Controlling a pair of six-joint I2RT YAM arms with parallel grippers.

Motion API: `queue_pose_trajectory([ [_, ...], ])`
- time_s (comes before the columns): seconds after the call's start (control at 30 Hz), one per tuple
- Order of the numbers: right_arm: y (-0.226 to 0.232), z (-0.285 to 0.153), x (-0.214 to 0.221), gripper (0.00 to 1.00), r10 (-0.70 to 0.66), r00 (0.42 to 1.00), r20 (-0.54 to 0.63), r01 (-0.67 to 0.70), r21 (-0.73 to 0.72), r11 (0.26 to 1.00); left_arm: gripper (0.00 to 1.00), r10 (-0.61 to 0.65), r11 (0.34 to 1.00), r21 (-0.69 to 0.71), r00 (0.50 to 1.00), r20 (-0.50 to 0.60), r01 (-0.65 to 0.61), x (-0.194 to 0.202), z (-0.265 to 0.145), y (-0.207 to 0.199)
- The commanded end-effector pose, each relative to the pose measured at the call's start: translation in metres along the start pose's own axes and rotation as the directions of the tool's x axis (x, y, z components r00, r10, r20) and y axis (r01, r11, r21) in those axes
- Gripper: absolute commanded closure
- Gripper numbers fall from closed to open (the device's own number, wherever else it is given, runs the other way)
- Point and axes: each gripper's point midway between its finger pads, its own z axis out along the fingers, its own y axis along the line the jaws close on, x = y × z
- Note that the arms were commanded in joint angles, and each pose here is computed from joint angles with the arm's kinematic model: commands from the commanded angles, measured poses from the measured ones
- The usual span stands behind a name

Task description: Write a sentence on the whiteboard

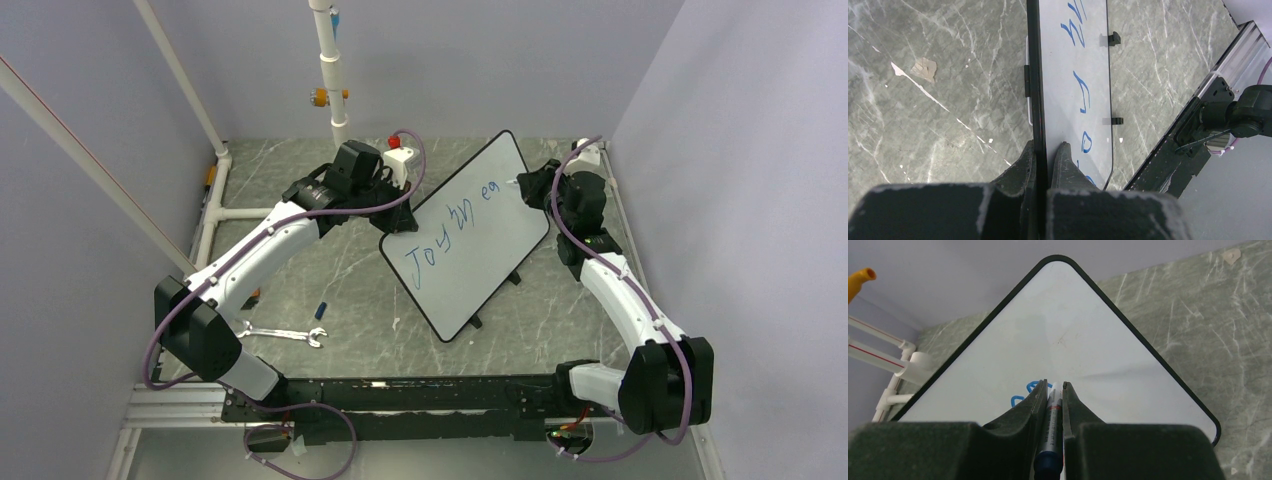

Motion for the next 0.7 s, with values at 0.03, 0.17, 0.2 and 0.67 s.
queue_pose_trajectory([
  [0.03, 0.012, 0.007, -0.036, 1.0, 0.003, 0.994, 0.112, -0.001, -0.024, 1.0, 1.0, 0.214, 0.95, -0.202, 0.968, -0.13, -0.237, 0.026, 0.002, 0.054],
  [0.17, 0.011, 0.013, -0.037, 1.0, 0.005, 0.994, 0.113, -0.002, -0.024, 1.0, 1.0, 0.215, 0.95, -0.201, 0.968, -0.127, -0.237, 0.026, 0.001, 0.053],
  [0.2, 0.012, 0.015, -0.039, 1.0, 0.006, 0.993, 0.115, -0.003, -0.025, 1.0, 1.0, 0.215, 0.95, -0.202, 0.968, -0.129, -0.238, 0.026, 0.001, 0.054],
  [0.67, 0.009, 0.033, -0.037, 1.0, 0.014, 0.995, 0.096, -0.011, -0.031, 0.999, 1.0, 0.219, 0.95, -0.201, 0.968, -0.125, -0.241, 0.025, 0.0, 0.053],
])
